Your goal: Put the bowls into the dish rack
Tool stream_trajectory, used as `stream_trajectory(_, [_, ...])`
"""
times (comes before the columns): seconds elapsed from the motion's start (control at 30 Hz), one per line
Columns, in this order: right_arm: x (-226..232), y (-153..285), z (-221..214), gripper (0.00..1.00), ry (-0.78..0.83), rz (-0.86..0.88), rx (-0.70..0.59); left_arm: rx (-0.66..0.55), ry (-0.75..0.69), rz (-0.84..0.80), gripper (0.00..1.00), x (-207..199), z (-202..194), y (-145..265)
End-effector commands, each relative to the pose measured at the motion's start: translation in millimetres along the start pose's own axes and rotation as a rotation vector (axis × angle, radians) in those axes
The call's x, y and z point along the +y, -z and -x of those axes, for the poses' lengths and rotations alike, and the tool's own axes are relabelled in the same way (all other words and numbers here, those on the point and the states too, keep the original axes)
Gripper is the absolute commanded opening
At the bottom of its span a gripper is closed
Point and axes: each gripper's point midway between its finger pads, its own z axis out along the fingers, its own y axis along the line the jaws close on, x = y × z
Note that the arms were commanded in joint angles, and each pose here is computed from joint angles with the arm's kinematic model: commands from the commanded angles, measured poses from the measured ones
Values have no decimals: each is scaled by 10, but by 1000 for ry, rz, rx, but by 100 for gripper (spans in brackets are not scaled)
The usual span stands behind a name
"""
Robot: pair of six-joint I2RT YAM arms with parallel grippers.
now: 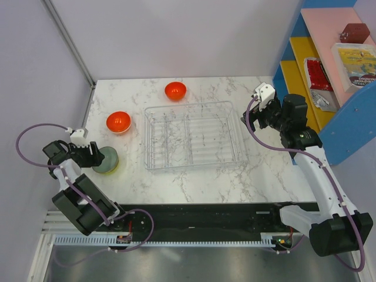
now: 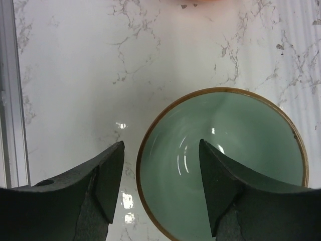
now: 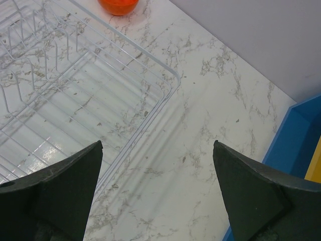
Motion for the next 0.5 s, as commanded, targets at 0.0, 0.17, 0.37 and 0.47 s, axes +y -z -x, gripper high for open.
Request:
stream_trajectory(0.0, [19, -16, 50, 98, 20, 16, -20, -14, -18, -1, 67, 65, 1, -58])
stream_trajectory(0.17, [26, -19, 45, 98, 17, 19, -19, -27, -14, -17, 61, 25, 14, -63])
stream_trajectory(0.37, [25, -27, 40, 98, 14, 21, -18, -56, -23, -40, 49, -61, 52, -33])
stream_trajectory(0.47, [23, -13, 55, 98, 15, 18, -21, -64, -26, -43, 40, -80, 60, -19])
